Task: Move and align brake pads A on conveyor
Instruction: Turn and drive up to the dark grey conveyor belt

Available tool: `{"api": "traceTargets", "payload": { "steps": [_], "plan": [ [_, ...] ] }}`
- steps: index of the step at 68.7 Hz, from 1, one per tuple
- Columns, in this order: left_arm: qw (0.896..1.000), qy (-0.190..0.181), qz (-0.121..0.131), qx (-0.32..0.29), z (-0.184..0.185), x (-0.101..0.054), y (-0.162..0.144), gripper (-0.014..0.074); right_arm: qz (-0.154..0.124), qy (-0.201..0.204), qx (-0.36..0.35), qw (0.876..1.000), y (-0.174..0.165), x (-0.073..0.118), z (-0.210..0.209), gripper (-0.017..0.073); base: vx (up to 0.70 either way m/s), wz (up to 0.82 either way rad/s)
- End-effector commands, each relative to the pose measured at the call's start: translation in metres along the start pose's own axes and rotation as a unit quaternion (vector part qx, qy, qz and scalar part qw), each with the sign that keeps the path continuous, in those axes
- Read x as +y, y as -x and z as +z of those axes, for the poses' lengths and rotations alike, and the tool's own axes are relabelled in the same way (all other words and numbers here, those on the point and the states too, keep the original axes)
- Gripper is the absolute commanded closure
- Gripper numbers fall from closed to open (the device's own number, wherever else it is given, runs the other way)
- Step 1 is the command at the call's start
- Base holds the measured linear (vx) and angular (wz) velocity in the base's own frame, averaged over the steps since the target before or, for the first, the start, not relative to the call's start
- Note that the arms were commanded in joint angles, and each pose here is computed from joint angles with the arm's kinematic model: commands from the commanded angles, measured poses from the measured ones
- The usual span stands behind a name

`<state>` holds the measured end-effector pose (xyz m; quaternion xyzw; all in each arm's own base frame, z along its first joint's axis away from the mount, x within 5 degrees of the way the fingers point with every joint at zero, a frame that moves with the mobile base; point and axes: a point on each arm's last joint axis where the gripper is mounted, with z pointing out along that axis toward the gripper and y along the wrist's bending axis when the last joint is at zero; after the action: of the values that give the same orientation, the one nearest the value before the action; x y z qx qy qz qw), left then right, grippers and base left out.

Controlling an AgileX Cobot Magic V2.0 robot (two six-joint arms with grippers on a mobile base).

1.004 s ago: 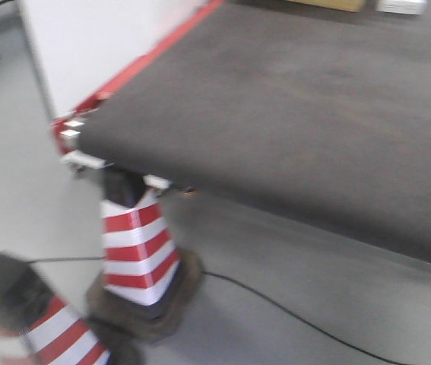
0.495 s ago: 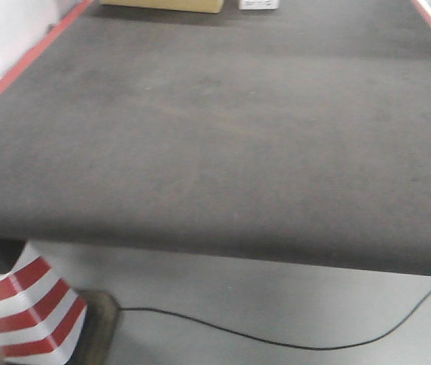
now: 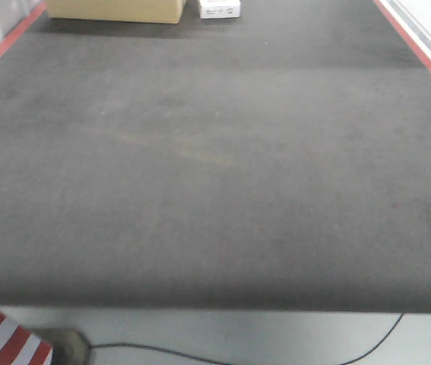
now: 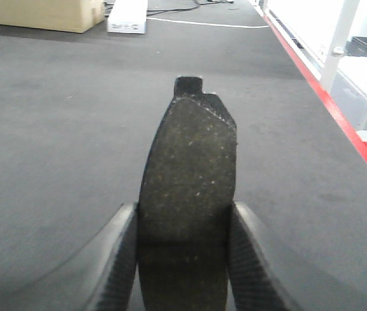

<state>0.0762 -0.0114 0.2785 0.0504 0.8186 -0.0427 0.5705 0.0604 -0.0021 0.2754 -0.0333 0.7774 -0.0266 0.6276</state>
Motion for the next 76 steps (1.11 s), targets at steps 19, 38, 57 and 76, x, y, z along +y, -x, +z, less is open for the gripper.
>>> {"api": "traceTargets", "payload": {
  "steps": [19,38,57,76],
  "plan": [
    [0.998,0.007,-0.009,-0.058,-0.0032,0.0012,0.0166,0.0485,-0.008,-0.002,-0.055,0.998,0.0177,-0.0009,-0.0033,0.0556,0.20,-0.13],
    [0.998,0.007,-0.009,-0.058,-0.0032,0.0012,0.0166,0.0485,-0.008,-0.002,-0.055,0.998,0.0177,-0.0009,-0.0033,0.0556,0.14,-0.10],
    [0.998,0.007,-0.009,-0.058,-0.0032,0.0012,0.0166,0.0485,-0.009,-0.002,-0.055,0.998,0.0177,-0.0009,-0.0033,0.0556,0.04,0.06],
    [0.998,0.007,-0.009,-0.058,-0.0032,0.0012,0.0166,0.0485,-0.009,-0.002,-0.055,0.998,0.0176,-0.0009,-0.0033,0.0556,0.02,0.05]
  ]
}}
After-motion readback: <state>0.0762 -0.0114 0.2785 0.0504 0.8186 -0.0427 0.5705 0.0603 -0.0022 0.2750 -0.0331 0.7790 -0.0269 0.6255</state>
